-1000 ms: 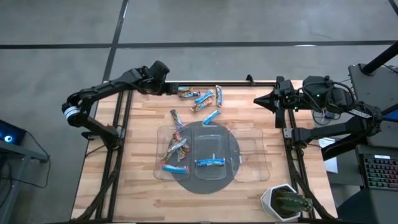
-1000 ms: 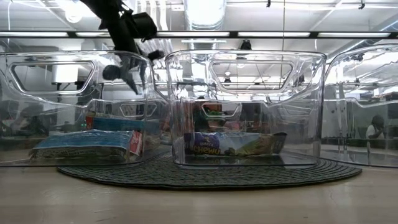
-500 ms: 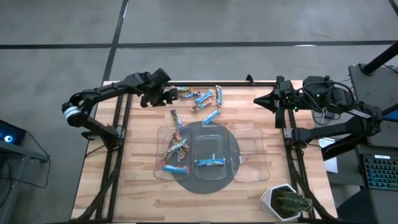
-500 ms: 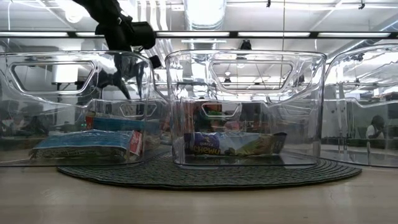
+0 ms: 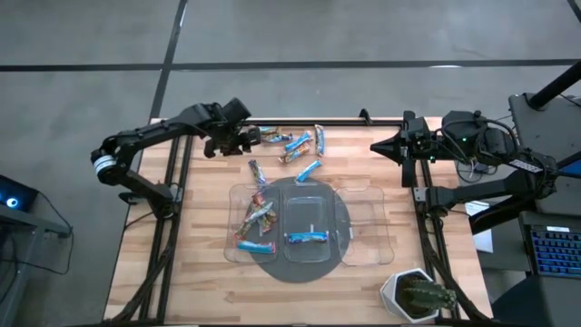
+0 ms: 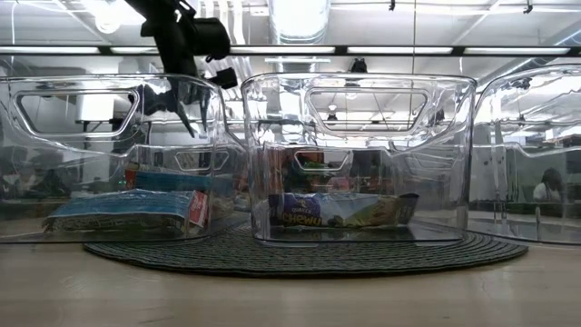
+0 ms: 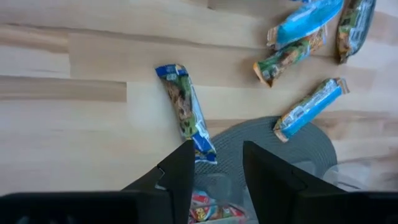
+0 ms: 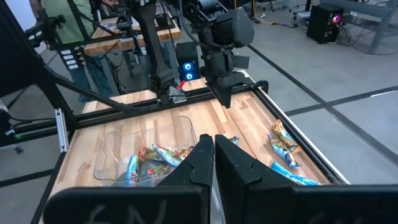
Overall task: Pick and place Granola Bars by type
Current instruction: Put the blue granola bar into the middle transparent bin
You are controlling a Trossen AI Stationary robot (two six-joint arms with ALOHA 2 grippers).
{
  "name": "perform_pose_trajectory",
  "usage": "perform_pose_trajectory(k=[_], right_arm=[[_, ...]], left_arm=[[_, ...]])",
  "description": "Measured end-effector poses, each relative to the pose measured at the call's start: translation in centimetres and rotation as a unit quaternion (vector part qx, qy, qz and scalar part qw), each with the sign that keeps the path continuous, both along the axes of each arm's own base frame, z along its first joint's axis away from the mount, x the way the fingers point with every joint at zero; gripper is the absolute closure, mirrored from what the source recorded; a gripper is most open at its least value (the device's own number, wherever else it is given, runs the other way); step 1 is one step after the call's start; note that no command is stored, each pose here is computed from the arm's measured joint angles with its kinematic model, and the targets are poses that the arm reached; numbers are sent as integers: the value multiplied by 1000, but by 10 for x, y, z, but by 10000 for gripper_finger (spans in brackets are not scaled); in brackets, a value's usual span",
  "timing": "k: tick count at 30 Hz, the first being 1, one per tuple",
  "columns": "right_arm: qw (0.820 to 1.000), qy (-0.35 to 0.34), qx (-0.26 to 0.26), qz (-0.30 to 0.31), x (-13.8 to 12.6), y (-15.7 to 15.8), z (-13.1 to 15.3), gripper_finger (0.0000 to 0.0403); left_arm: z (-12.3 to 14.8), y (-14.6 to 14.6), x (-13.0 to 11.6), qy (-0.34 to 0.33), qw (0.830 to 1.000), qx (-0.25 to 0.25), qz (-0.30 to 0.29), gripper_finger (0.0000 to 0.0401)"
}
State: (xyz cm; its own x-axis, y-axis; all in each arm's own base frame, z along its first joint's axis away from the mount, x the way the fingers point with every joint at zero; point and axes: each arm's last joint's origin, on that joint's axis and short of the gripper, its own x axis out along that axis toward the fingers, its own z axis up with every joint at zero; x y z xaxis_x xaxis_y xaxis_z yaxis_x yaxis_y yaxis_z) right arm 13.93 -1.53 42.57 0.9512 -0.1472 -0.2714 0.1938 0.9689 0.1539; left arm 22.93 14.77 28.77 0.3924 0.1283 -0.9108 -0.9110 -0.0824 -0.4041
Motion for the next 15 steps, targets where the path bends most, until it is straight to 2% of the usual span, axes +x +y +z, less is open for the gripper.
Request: perform_pose_trajectory(k=[4,8,15], right_arm=[[1000,0,-1,0,0,0,0,394],[1000,0,-1,0,0,0,0,394],[1000,-1,7,0,0,0,0,394]], left_arm=[[-5,-3,7,2,1000,-9,-11,284],[-12,-5,24,0,999,-19,-39,285],[-10,6,54,3,995,15,-95,284]])
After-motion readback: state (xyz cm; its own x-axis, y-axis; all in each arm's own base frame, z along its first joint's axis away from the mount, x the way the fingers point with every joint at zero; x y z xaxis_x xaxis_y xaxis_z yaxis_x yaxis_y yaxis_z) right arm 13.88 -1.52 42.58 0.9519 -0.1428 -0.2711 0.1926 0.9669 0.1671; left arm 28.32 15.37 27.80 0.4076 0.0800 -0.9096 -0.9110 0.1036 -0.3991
